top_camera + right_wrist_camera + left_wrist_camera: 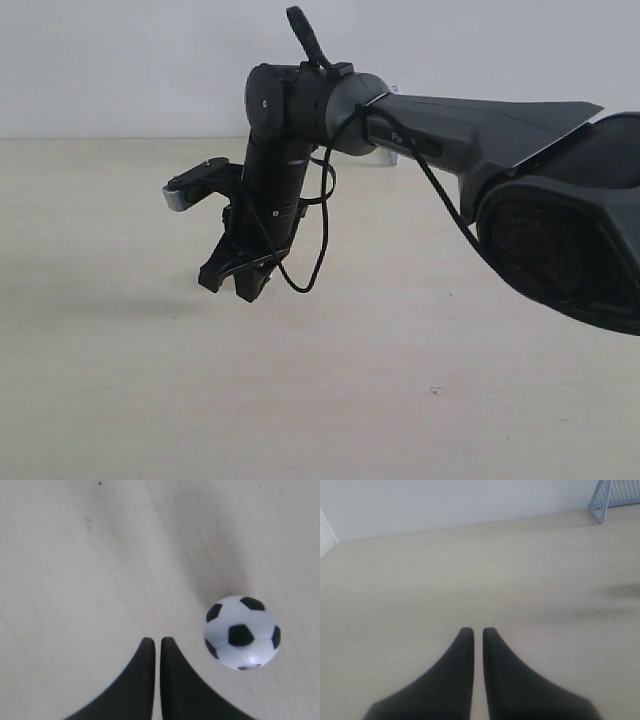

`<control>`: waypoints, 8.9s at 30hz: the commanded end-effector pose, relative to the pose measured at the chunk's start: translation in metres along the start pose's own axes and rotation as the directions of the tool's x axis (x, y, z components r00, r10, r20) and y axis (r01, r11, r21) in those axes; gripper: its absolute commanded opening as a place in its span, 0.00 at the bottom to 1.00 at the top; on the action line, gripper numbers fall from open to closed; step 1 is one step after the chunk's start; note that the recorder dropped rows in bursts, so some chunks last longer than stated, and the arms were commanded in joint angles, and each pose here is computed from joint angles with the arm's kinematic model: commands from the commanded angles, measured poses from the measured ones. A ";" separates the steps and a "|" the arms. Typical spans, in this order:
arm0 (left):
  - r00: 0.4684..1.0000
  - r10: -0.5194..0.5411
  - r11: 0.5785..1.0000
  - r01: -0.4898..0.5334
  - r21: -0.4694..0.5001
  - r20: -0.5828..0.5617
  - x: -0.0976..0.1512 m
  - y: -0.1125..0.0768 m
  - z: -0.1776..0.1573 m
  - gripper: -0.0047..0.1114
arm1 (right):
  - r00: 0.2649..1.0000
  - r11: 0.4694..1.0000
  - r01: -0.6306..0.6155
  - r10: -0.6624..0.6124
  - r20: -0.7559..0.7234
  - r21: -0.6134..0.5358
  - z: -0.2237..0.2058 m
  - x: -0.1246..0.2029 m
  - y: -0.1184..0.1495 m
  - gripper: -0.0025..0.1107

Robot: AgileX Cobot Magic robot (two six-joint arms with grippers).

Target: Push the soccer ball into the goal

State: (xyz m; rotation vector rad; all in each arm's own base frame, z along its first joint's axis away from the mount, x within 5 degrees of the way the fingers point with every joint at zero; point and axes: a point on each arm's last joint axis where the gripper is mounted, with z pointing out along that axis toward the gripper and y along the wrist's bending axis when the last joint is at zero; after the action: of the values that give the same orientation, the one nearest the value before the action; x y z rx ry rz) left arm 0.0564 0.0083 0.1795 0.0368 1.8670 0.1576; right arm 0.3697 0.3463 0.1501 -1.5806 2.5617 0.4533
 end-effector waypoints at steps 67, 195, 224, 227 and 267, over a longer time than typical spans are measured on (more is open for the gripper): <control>1.000 -0.007 1.000 0.007 0.008 0.003 -0.002 0.000 0.000 0.09 | 0.999 0.994 0.044 -0.047 0.022 0.098 -0.031 0.002 -0.016 0.02; 1.000 -0.007 1.000 0.007 0.008 0.003 -0.002 0.000 0.000 0.09 | 0.759 0.893 -0.326 0.053 0.649 0.309 -0.219 0.236 0.136 0.02; 1.000 -0.007 1.000 0.007 0.008 0.003 -0.002 0.000 0.000 0.09 | 0.603 0.887 -0.392 0.046 0.797 0.245 -0.184 0.328 0.160 0.02; 1.000 -0.007 1.000 0.007 0.008 0.003 -0.002 0.000 0.000 0.09 | 0.603 0.887 -0.396 0.055 0.796 0.239 -0.178 0.329 0.159 0.02; 1.000 -0.007 1.000 0.007 0.008 0.003 -0.002 0.000 0.000 0.09 | 0.531 0.894 -0.374 -0.010 0.847 0.245 -0.155 0.343 0.158 0.02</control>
State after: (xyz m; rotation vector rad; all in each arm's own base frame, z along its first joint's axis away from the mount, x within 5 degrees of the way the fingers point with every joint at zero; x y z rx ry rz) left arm 0.0564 0.0083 0.1795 0.0368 1.8670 0.1576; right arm 0.0841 0.0722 0.2485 -0.6467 1.8673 0.4915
